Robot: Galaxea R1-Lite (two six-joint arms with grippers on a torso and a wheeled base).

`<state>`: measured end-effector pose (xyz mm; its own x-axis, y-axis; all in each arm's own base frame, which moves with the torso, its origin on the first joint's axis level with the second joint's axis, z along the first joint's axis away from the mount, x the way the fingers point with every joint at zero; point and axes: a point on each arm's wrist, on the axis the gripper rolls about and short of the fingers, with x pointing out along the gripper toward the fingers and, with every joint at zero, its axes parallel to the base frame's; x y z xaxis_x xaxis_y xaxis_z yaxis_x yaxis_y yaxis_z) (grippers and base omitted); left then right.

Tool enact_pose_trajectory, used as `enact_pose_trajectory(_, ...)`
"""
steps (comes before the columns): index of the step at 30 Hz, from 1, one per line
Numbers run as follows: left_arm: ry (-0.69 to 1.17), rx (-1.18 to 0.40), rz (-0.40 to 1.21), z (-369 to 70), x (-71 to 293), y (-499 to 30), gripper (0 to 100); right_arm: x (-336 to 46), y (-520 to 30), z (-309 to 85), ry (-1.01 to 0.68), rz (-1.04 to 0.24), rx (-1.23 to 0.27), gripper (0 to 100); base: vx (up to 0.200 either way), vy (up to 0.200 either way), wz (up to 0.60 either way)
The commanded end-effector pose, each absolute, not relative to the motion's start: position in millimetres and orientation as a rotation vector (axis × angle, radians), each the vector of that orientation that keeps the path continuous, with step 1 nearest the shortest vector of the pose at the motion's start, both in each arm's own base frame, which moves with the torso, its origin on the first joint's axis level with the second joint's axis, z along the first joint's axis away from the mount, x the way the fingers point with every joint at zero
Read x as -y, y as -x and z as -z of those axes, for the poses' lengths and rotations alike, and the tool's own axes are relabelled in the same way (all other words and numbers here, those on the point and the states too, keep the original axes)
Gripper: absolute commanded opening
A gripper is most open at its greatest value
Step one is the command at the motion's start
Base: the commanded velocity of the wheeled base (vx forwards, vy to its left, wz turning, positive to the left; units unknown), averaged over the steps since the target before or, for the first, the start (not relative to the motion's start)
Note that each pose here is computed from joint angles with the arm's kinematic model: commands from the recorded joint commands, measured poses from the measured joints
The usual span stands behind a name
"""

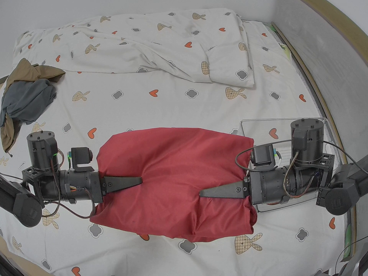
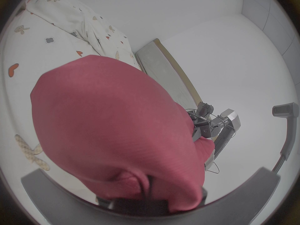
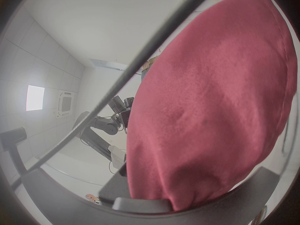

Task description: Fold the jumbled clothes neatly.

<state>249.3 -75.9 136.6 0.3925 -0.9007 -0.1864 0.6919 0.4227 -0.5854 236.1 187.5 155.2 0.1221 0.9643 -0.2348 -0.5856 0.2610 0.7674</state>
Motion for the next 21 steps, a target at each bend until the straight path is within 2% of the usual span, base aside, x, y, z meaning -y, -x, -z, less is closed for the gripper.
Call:
enact_pose_trajectory(1,0.455,-0.526,1.056,-136.6,76.3,-249.7,0,-186.4,-234.2,-158.5,-0.571,-1.231,-0.809,0,0.0,-0.2,0.0)
enact_pose_trajectory(6,0.456,-0.529,1.055,-135.9,76.1,-248.8,0,-185.0,-232.3,-160.5,-0.57,-1.233,-0.803,0,0.0,-0.2,0.0)
enact_pose_trajectory(21,0.419,-0.476,1.111,-150.3,86.0,-240.3,0,-181.2,-227.1,-170.8,-0.569,-1.242,-0.779,0,0.0,0.0,0.0)
